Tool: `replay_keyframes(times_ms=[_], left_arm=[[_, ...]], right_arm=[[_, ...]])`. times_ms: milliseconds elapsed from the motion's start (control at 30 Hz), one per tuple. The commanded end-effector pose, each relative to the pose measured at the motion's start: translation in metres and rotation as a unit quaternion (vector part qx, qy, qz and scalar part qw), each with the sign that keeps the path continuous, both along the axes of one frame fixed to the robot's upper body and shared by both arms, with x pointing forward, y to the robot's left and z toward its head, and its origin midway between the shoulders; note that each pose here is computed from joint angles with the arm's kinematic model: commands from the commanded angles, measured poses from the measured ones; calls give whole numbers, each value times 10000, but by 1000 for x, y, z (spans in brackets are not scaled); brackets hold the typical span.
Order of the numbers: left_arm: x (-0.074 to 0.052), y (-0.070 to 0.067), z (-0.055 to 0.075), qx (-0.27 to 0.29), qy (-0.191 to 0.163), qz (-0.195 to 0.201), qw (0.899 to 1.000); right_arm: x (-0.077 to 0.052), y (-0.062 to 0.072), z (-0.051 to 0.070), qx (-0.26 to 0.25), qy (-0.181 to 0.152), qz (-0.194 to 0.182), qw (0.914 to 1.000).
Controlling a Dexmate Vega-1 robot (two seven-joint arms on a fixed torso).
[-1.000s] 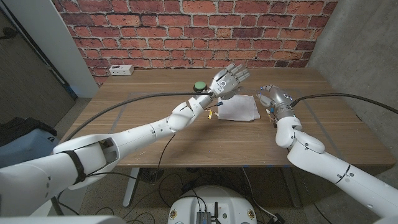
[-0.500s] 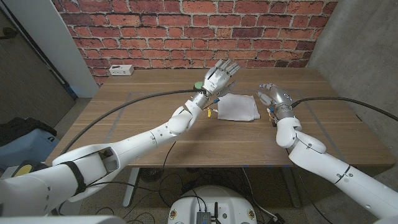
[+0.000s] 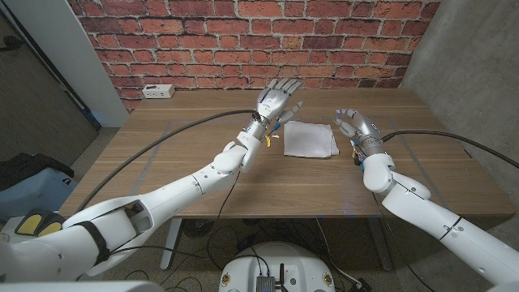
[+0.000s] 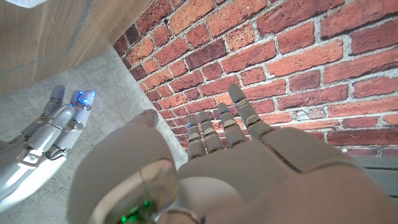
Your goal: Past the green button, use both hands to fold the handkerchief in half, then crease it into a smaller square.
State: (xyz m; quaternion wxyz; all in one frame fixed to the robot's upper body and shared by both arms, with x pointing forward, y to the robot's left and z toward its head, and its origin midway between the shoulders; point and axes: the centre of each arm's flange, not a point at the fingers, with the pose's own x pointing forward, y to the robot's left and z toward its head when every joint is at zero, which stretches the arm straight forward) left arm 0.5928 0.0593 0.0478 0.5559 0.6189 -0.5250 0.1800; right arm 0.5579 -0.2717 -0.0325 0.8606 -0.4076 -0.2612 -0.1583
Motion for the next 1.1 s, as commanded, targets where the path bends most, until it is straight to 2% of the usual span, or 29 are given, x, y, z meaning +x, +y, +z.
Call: replay_keyframes(times_ms=[33, 167, 200, 267, 300, 367, 533, 633, 800, 1100], left_arm=[[5, 18, 1, -922, 799, -811, 9892], [9, 26, 0, -1320, 1140, -1228, 9770], [9, 27, 0, -1321, 1145, -1234, 9768], [13, 31, -1, -1513, 1449, -1530, 9658], [13, 31, -1, -1513, 1453, -1539, 9656], [17, 37, -4, -1812, 1688, -1936, 9493], [20, 44, -8, -2125, 2018, -2391, 9257], [21, 48, -10, -2252, 2189, -2571, 9139], [23, 55, -13, -2378, 2413, -2745, 8999], [32, 72, -17, -2564, 3012, -3206, 8606]], right_arm=[[2, -6, -3, 294, -27, 488, 9984], [3, -6, -3, 337, 47, 688, 9971], [3, -6, -3, 337, 48, 693, 9970], [5, -7, -5, 387, 109, 937, 9948], [5, -7, -5, 387, 108, 944, 9947], [5, -7, -6, 457, 106, 1047, 9934], [6, -6, -9, 664, 21, 1337, 9888], [7, -5, -11, 768, -49, 1474, 9861], [5, -3, -13, 924, -124, 1657, 9818], [6, 6, -19, 1330, -262, 2006, 9703]])
